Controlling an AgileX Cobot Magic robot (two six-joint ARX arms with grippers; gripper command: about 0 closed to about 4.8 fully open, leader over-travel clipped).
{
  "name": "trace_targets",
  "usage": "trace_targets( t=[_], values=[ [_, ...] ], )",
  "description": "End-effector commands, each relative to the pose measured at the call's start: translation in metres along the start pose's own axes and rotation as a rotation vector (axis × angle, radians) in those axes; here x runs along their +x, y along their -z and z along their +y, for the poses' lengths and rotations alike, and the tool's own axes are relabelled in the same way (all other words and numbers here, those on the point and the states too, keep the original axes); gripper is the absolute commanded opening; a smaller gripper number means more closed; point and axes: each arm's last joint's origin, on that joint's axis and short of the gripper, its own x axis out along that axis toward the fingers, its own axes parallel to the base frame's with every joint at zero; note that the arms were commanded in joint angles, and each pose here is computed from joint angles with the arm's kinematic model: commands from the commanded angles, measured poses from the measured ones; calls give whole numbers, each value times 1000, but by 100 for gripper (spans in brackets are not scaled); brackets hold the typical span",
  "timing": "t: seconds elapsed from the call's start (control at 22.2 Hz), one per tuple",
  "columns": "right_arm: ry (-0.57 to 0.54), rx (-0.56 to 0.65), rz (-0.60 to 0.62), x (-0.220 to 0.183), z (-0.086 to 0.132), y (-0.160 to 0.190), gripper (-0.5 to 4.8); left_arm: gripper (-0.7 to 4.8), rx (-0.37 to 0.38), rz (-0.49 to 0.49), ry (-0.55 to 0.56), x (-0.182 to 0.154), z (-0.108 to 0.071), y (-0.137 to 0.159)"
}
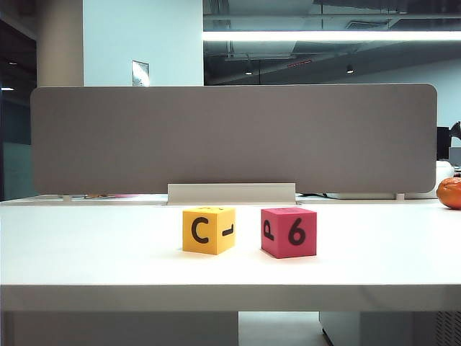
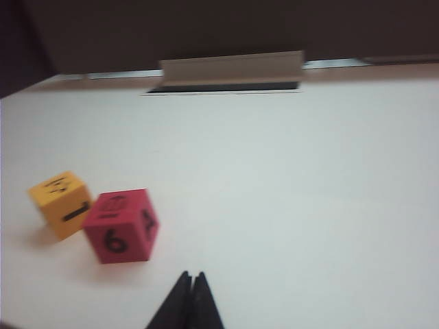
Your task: Stack one letter block on top of another letter block.
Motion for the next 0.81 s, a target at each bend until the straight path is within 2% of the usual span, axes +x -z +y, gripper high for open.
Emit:
trace_targets(
  t=[0.05, 0.23, 0.41, 0.54, 0.81],
  values=[
    [-124, 6, 19, 0, 4, 1, -1, -6, 0, -2, 161, -1, -5, -2],
    [-216, 6, 29, -1, 6, 2, -1, -6, -3, 32, 352, -2, -10, 0],
    [-266, 6, 34, -1, 8, 2, 0, -6, -34, 137, 456, -4, -12, 9],
    [-273, 6, 35, -1, 8, 2, -1, -6, -54, 196, 467, -5, -12, 15],
    [-268, -4, 14, -3, 9, -6, -1, -6, -55, 201, 466, -5, -12, 15]
  ],
)
